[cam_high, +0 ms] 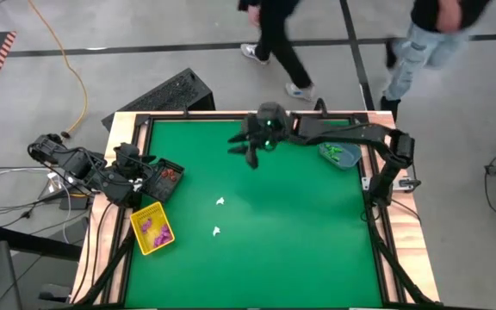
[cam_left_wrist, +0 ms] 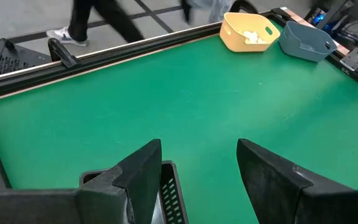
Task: Sort Halloween decoration
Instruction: Put the white ghost toy into the light orange bin
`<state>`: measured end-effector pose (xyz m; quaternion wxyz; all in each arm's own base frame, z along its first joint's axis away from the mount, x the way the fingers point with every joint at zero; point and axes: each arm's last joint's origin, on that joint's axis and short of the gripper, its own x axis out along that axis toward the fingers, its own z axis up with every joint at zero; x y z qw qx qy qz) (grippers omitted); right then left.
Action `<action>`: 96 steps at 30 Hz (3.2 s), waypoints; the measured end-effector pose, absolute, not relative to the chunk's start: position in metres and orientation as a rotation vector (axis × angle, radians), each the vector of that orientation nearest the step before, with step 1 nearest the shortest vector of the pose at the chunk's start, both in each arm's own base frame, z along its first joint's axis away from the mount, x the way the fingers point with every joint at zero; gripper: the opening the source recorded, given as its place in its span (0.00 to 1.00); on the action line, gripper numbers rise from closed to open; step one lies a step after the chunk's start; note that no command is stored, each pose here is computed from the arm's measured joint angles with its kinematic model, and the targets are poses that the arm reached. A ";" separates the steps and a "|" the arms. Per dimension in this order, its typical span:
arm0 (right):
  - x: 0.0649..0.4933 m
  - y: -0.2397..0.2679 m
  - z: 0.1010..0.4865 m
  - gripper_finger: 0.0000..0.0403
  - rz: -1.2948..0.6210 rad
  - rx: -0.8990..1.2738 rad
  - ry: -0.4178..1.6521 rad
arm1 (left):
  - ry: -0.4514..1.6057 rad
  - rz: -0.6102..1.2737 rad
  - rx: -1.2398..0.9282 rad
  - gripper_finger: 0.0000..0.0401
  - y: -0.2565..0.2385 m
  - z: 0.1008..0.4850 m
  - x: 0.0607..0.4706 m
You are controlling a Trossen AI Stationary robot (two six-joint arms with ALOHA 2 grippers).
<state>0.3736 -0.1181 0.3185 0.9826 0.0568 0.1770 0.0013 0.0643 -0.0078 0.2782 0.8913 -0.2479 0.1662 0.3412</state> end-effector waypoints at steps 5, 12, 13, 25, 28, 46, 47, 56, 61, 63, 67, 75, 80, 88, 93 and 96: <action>0.394 -0.072 0.316 0.42 0.116 0.096 0.304 | 0.343 0.710 -0.520 0.50 -0.008 0.278 0.064; 0.418 -0.019 0.280 0.41 0.242 0.075 0.398 | 0.338 0.713 -0.519 0.50 -0.008 0.278 0.064; 0.423 -0.014 0.271 0.41 0.255 0.076 0.413 | 0.336 0.715 -0.519 0.50 -0.008 0.278 0.064; 0.463 0.008 0.181 0.41 0.185 0.043 0.489 | 0.342 0.715 -0.524 0.50 -0.008 0.278 0.065; 0.464 -0.001 0.171 0.41 0.136 0.040 0.511 | 0.349 0.717 -0.524 0.50 -0.009 0.278 0.066; 0.470 0.005 0.125 0.41 0.122 0.051 0.616 | 0.402 0.720 -0.495 0.50 -0.013 0.274 0.074; 0.469 0.005 0.124 0.41 0.118 0.060 0.629 | 0.403 0.720 -0.495 0.50 -0.014 0.274 0.074; 0.466 0.005 0.113 0.33 0.033 0.035 0.687 | 0.400 0.723 -0.513 0.50 -0.014 0.274 0.074; 0.465 0.004 0.112 0.20 0.015 0.032 0.692 | 0.405 0.720 -0.516 0.50 -0.014 0.274 0.074; 0.465 0.004 0.112 0.16 0.014 0.038 0.696 | 0.404 0.720 -0.517 0.50 -0.014 0.274 0.074; 0.465 0.004 0.111 0.11 -0.009 0.082 0.697 | 0.404 0.720 -0.518 0.50 -0.014 0.274 0.074; 0.466 0.005 0.116 0.09 -0.032 0.187 0.664 | 0.404 0.720 -0.515 0.50 -0.014 0.274 0.074; 0.467 -0.001 0.134 0.09 -0.032 0.184 0.589 | 0.404 0.721 -0.514 0.50 -0.014 0.274 0.074; 0.459 -0.039 0.186 0.09 -0.105 0.198 0.455 | 0.396 0.727 -0.509 0.50 -0.013 0.274 0.074; 0.446 -0.063 0.220 0.09 -0.181 0.179 0.406 | 0.396 0.727 -0.509 0.50 -0.013 0.274 0.074; 0.432 -0.085 0.241 0.09 -0.297 0.151 0.403 | 0.396 0.727 -0.509 0.50 -0.013 0.274 0.074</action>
